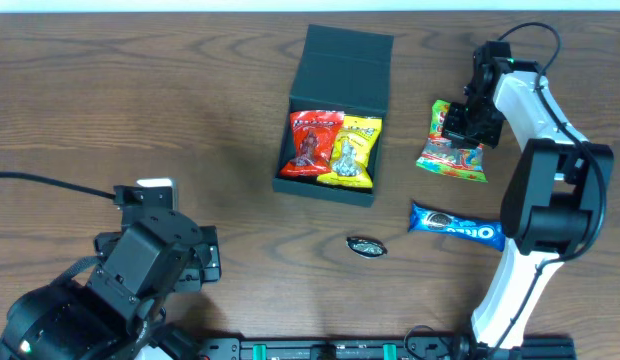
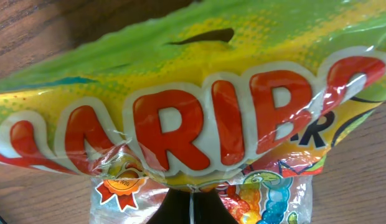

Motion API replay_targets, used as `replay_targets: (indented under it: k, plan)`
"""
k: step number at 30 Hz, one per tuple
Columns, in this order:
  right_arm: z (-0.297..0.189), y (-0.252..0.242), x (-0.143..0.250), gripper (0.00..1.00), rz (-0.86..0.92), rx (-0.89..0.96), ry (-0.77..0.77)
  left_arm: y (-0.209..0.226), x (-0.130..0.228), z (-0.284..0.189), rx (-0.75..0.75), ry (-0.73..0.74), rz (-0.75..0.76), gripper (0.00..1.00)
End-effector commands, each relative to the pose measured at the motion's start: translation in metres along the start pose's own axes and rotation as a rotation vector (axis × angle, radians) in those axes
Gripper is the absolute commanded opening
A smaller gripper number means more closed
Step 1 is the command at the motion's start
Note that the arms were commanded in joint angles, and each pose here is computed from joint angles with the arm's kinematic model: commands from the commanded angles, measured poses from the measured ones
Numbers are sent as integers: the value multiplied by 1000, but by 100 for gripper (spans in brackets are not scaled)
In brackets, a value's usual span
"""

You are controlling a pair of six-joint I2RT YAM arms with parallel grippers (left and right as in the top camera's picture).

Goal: Pack container
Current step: 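Lower the right gripper and grasp the HARIBO bag, then carry the HARIBO bag over the box with the right gripper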

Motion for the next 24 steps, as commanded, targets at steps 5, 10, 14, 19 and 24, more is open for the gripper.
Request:
replay_targets:
  k: [5,10,14,19,24]
  plan:
    - [-26,0,5,1,8,-8,-45,0,0,0,0,0,-10,95]
    - [-79,3,9,1,25,-28,-156,0,0,0,0,0,-10,95]
    - [-120,7,20,1,36,-56,-232,0,0,0,0,0,-10,95]
    - [-155,22,39,1,48,-104,-283,0,0,0,0,0,-10,95]
    - [-162,62,62,1,13,-167,-231,0,0,0,-1,0,-10,95]
Point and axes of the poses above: each gripper's point midway between its finger pads, its own z axis out along the fingers, its own y axis along the line the jaws close on, x = y × z, the point moved 4 cm from there along -z, back along the fingers, and after that the axes turned 12 degrees about -z, right-handed, at the moved point
